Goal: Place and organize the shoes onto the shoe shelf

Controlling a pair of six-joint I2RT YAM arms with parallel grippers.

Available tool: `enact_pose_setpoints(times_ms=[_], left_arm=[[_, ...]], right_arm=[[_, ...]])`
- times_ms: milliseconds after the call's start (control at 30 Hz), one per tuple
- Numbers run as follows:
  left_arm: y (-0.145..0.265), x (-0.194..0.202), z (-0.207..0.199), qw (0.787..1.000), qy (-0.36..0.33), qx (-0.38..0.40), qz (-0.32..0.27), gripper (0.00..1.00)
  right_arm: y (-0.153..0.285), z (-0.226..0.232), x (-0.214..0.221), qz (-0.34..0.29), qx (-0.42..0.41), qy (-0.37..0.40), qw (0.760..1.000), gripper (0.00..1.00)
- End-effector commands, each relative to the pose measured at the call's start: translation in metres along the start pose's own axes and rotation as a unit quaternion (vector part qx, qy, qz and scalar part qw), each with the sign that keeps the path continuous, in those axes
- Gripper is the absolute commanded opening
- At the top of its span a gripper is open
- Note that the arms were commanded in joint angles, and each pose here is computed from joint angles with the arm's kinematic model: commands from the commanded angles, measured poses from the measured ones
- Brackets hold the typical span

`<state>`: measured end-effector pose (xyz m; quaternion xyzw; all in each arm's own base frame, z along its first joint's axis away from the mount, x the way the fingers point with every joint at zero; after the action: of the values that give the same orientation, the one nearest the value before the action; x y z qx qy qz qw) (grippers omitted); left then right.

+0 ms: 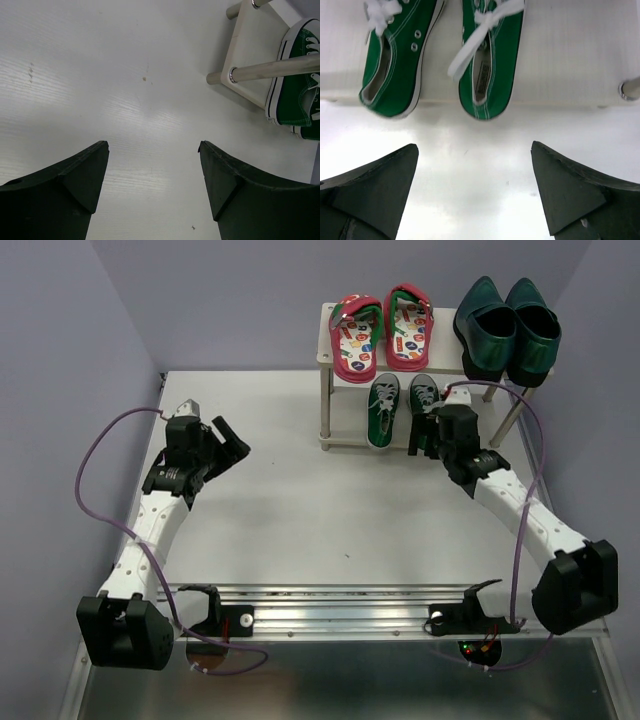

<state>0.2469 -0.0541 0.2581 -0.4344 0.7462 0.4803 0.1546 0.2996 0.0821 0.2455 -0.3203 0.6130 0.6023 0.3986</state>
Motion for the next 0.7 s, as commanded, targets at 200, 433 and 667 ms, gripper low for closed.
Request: enact_pose_setpoints(times_ms=[200, 433, 667], left_arm=[[0.015, -0.039, -0.022, 0.997, -0.04, 0.024, -0.069, 0.84], [0.024, -0.053, -0.034, 0.99, -0.06, 0.069, -0.109, 0.84], [0.031, -0.064, -0.042, 0.986, -0.069, 0.08, -0.125, 0.84]], right_arm=[[0.082, -0.027, 0.03, 0.056, 0.007, -0.112, 0.992, 1.0], [0.108, -0.042, 0.043, 0.074, 0.074, -0.184, 0.977, 1.0], [0.104, -0.047, 0.059, 0.081, 0.118, -0.206, 0.968, 1.0]])
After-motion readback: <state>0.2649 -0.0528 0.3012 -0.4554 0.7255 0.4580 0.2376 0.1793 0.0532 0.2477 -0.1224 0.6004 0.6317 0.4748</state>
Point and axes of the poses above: each gripper's point midway between its finger pads, its own y axis back along the fingers, its own z axis along the line the jaws close on, x = y × z, the point moved 10 cm from there along y, back along the fingers, and after that the axes turned 3 degrees about -y, right-handed, at the moved point
